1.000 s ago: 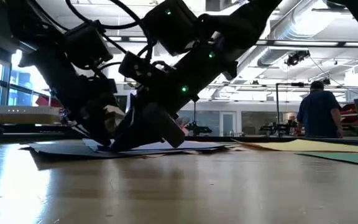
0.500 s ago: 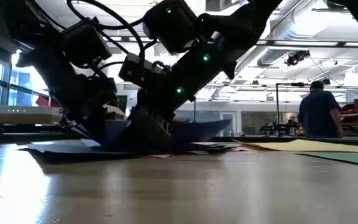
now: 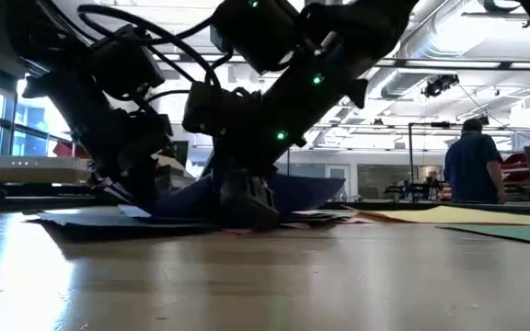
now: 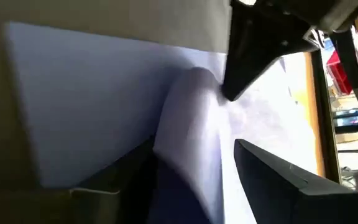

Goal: Organize paper
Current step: Put the violet paper into the bottom left of the table

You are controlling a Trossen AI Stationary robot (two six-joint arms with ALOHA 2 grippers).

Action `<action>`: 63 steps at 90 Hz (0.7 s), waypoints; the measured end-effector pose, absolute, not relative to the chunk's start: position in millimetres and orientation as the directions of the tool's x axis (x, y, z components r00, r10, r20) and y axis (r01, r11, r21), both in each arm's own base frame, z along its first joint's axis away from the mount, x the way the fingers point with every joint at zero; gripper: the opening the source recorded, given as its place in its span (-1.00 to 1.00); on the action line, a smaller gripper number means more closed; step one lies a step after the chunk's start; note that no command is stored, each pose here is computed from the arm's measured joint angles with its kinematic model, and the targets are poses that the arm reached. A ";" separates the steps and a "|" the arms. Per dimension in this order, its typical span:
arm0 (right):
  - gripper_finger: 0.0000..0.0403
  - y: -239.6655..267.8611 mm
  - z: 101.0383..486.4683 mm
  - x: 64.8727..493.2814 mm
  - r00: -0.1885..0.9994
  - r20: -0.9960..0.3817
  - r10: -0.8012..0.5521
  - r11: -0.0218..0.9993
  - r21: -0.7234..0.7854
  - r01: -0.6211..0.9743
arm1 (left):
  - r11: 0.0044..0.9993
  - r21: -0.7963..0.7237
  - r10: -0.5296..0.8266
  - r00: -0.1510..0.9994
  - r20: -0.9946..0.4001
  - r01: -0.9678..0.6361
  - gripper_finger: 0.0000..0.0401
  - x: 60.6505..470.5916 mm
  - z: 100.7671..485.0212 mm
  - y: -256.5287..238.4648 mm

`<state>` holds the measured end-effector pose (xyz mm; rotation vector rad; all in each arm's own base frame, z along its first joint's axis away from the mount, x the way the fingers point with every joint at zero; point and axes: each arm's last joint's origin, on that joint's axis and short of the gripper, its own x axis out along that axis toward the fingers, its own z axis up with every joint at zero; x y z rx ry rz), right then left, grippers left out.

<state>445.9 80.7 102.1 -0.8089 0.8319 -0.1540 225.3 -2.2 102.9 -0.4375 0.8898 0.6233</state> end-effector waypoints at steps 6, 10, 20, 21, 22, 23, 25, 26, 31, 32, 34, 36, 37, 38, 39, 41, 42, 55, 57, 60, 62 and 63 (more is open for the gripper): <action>-0.02 84.0 102.2 444.5 0.675 -0.588 -0.446 0.674 -0.717 -0.179 | 0.742 -0.097 0.317 0.474 -0.821 -0.664 -1.00 225.3 102.9 -2.2; -0.02 84.8 102.2 443.7 0.668 -0.579 -0.468 0.654 -0.735 -0.178 | 0.742 -0.096 0.317 0.474 -0.821 -0.664 -1.00 225.3 102.9 -2.2; -0.02 81.8 101.8 442.1 0.641 -0.564 -0.522 0.624 -0.764 -0.164 | 0.747 -0.092 0.317 0.474 -0.822 -0.658 -1.00 225.3 102.9 -2.2; -0.02 81.0 101.6 442.0 0.637 -0.564 -0.526 0.622 -0.766 -0.165 | 0.747 -0.092 0.317 0.474 -0.822 -0.658 -1.00 225.3 102.9 -2.2; -0.02 80.2 101.5 441.9 0.633 -0.563 -0.531 0.619 -0.768 -0.164 | 0.747 -0.091 0.317 0.474 -0.822 -0.658 -1.00 225.3 102.9 -2.2; -0.02 79.3 101.4 441.8 0.629 -0.563 -0.536 0.617 -0.770 -0.163 | 0.747 -0.091 0.317 0.474 -0.822 -0.658 -1.00 225.2 102.8 -2.2; -0.02 77.8 101.0 441.4 0.621 -0.563 -0.546 0.612 -0.774 -0.164 | 0.747 -0.091 0.317 0.474 -0.822 -0.658 -1.00 225.2 102.8 -2.2; -0.02 77.1 100.8 441.2 0.618 -0.563 -0.549 0.610 -0.775 -0.165 | 0.747 -0.091 0.317 0.474 -0.822 -0.658 -1.00 225.2 102.8 -2.2; -0.02 74.9 101.8 439.8 0.603 -0.571 -0.557 0.605 -0.776 -0.176 | 0.747 -0.091 0.317 0.474 -0.822 -0.658 -1.00 225.2 102.9 -2.2; -0.02 74.4 102.4 439.3 0.600 -0.574 -0.558 0.604 -0.776 -0.180 | 0.747 -0.091 0.317 0.474 -0.822 -0.658 -1.00 225.2 102.9 -2.2; -0.02 74.0 103.2 437.9 0.592 -0.582 -0.558 0.603 -0.774 -0.193 | 0.747 -0.091 0.317 0.474 -0.822 -0.658 -1.00 225.2 102.9 -2.2; -0.02 73.5 104.0 436.4 0.584 -0.591 -0.557 0.603 -0.771 -0.206 | 0.747 -0.091 0.317 0.474 -0.822 -0.658 -1.00 225.2 102.9 -2.2; -0.02 73.4 104.6 435.6 0.580 -0.596 -0.555 0.604 -0.769 -0.212 | 0.748 -0.091 0.317 0.474 -0.822 -0.658 -1.00 225.2 102.9 -2.2; -0.02 73.3 105.4 434.8 0.577 -0.601 -0.553 0.604 -0.766 -0.219 | 0.747 -0.091 0.317 0.474 -0.821 -0.658 -1.00 225.2 102.9 -2.2; -0.02 73.2 106.2 434.1 0.574 -0.607 -0.549 0.607 -0.762 -0.225 | 0.748 -0.091 0.317 0.474 -0.821 -0.658 -1.00 225.2 102.9 -2.2; -0.02 73.1 107.0 432.8 0.570 -0.620 -0.539 0.613 -0.753 -0.239 | 0.749 -0.090 0.317 0.474 -0.821 -0.656 -1.00 225.3 102.9 -2.2; -0.02 73.1 107.6 432.3 0.569 -0.625 -0.535 0.617 -0.749 -0.242 | 0.750 -0.089 0.317 0.474 -0.821 -0.655 -1.00 225.3 102.9 -2.2; -0.03 67.6 120.5 431.1 0.572 -0.632 -0.524 0.662 -0.724 -0.193 | 0.752 -0.083 0.322 0.474 -0.820 -0.654 -1.00 225.2 102.9 -2.0; -0.03 65.4 121.3 431.7 0.572 -0.632 -0.524 0.670 -0.720 -0.182 | 0.751 -0.082 0.324 0.474 -0.819 -0.655 -1.00 225.2 102.9 -2.0; -0.05 60.8 121.2 432.5 0.568 -0.635 -0.523 0.684 -0.711 -0.165 | 0.751 -0.081 0.326 0.474 -0.818 -0.656 -1.00 225.3 102.9 -1.9; -0.07 57.8 120.2 432.8 0.566 -0.643 -0.516 0.696 -0.700 -0.161 | 0.750 -0.081 0.327 0.475 -0.817 -0.656 -1.00 225.3 102.9 -1.9; -0.08 56.4 119.5 432.8 0.564 -0.648 -0.512 0.703 -0.694 -0.158 | 0.750 -0.081 0.327 0.475 -0.817 -0.656 -1.00 225.3 102.9 -1.9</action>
